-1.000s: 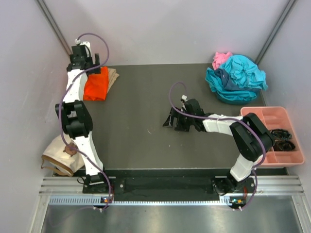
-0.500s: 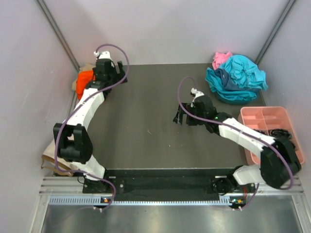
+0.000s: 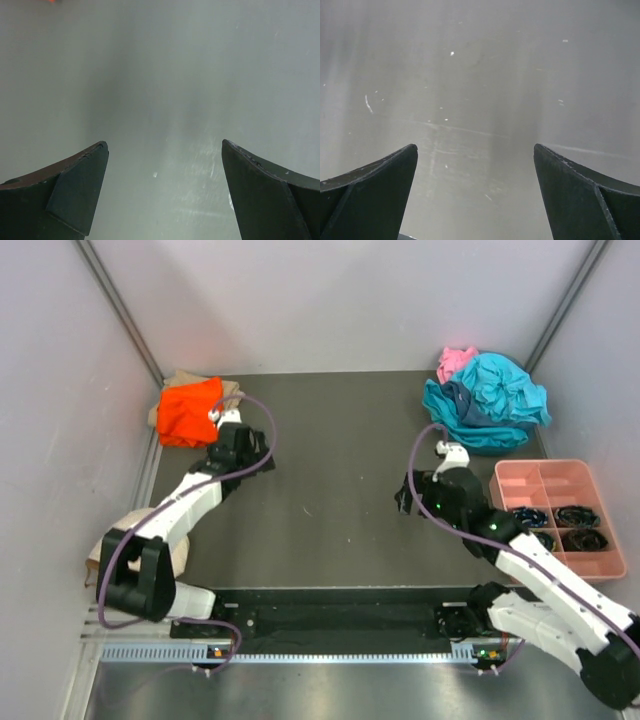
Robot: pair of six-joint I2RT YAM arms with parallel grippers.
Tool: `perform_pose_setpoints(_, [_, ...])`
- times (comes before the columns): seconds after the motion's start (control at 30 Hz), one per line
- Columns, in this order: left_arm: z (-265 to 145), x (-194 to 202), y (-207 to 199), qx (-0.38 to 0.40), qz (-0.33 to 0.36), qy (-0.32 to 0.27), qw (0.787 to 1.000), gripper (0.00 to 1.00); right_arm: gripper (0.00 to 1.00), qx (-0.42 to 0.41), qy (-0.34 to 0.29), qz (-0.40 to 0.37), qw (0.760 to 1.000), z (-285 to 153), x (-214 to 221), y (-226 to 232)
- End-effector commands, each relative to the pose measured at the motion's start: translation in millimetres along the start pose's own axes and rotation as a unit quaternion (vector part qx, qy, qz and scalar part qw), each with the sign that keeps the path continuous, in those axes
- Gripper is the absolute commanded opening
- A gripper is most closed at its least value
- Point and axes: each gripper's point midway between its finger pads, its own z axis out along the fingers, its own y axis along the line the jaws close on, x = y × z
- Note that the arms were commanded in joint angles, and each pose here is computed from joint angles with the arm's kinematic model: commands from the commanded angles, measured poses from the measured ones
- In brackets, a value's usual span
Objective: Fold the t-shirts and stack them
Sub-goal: Put the neatly folded tshirt into the corner of the board with the left arm
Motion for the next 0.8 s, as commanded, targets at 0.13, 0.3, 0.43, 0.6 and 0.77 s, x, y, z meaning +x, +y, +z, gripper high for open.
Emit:
perform_pose_setpoints(0.13, [-28,15,1,0.044,-0.044,-0.055,0.997,0.99,0.99,0.043,-0.075,0.017,0.996,-39,-7,-32])
perform_pose_setpoints(0.3, [-38,16,7,0.047,-0.043,-0.077,0.995,0.99,0.99,0.063,-0.083,0.02,0.994,-49,-4,-43])
perform_pose_setpoints(0.43, [-39,24,13,0.05,-0.043,-0.088,0.994,0.99,0.99,0.076,-0.079,0.018,0.994,-49,1,-49])
perform_pose_setpoints(0.6, [-40,23,16,0.047,-0.042,-0.096,0.993,0.99,0.99,0.079,-0.081,0.022,0.993,-49,2,-51])
perform_pose_setpoints(0.77, [-41,18,15,0.05,-0.047,-0.11,0.992,0.99,0.99,0.081,-0.081,0.023,0.993,-50,2,-51])
